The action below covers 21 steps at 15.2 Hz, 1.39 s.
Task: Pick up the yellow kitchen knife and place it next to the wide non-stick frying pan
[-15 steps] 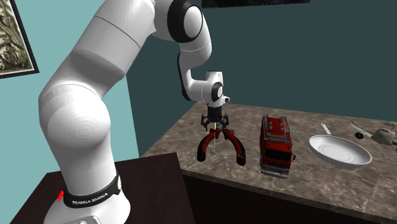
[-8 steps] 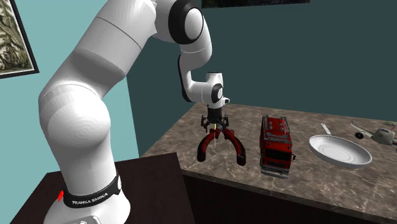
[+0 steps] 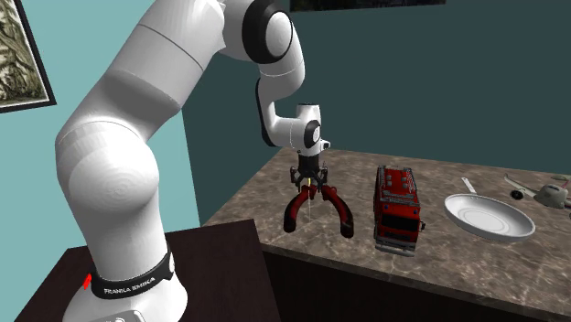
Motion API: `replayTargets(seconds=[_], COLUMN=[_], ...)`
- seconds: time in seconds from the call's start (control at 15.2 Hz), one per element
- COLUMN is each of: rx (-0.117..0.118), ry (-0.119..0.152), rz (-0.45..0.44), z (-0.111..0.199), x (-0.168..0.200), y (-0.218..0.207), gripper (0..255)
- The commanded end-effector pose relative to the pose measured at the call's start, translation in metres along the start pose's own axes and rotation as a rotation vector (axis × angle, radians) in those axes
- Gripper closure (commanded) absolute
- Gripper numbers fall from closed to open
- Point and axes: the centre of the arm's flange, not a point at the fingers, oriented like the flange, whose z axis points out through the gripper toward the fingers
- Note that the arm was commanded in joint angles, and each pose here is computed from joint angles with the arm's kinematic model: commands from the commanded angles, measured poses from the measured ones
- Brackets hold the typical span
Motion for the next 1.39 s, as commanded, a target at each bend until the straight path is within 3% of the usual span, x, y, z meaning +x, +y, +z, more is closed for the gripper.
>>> replayTargets(seconds=[0.0,0.13,1.32], rx=[0.0,0.0,0.0], ry=[0.0,0.0,0.0], rz=[0.0,0.0,0.0], z=[0.0,0.0,-0.095], x=[0.0,0.0,0.005], y=[0.0,0.0,0.005], gripper=[255,255,255])
